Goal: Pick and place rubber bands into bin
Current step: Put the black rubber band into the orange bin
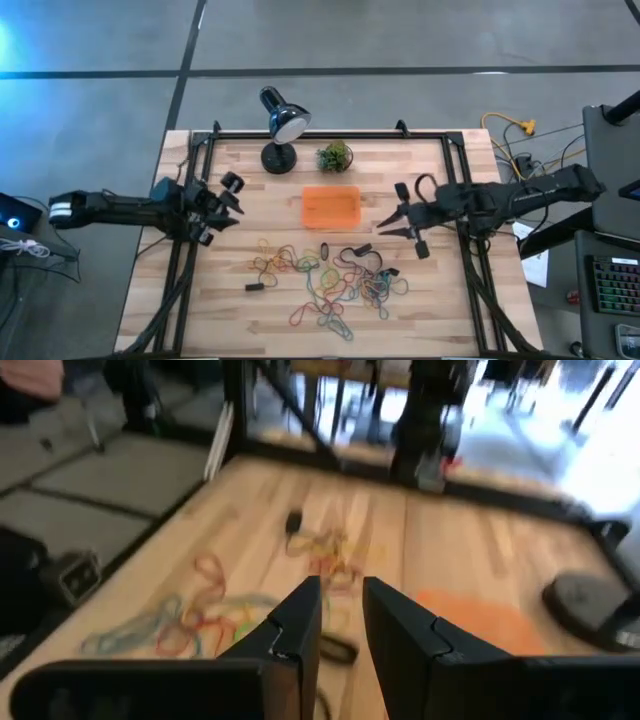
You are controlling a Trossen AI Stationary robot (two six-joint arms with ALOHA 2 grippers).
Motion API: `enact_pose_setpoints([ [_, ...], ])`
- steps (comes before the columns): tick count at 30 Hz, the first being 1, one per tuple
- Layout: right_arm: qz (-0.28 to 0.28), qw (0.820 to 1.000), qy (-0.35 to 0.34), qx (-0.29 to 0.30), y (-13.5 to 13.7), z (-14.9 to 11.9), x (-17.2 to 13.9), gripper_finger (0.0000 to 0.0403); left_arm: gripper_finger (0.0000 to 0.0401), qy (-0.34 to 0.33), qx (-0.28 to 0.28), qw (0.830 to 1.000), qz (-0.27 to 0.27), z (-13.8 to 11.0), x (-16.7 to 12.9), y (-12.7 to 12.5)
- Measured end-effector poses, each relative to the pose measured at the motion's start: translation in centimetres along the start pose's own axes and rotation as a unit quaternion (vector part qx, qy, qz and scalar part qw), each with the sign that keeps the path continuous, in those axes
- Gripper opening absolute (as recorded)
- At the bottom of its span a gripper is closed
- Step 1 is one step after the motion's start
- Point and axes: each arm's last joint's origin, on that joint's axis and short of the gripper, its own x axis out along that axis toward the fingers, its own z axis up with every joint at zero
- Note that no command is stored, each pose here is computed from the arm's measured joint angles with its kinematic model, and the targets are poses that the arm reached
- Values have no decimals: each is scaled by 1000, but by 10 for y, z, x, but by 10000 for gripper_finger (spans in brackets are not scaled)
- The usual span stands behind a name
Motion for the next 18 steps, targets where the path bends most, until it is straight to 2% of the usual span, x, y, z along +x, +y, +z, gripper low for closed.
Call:
enact_pose_setpoints([
  [4,-15,999,52,2,11,0,10,72,89,36,-20,999,-32,-14,13,-5],
  [9,-10,997,74,-13,29,-1,23,72,89,85,-65,991,-76,-35,28,-15],
  [12,-16,996,92,-1,38,-6,31,72,89,123,-93,984,-91,-52,33,-25],
  [18,-17,987,156,35,49,-27,56,72,89,170,-77,977,-104,-76,39,-47],
])
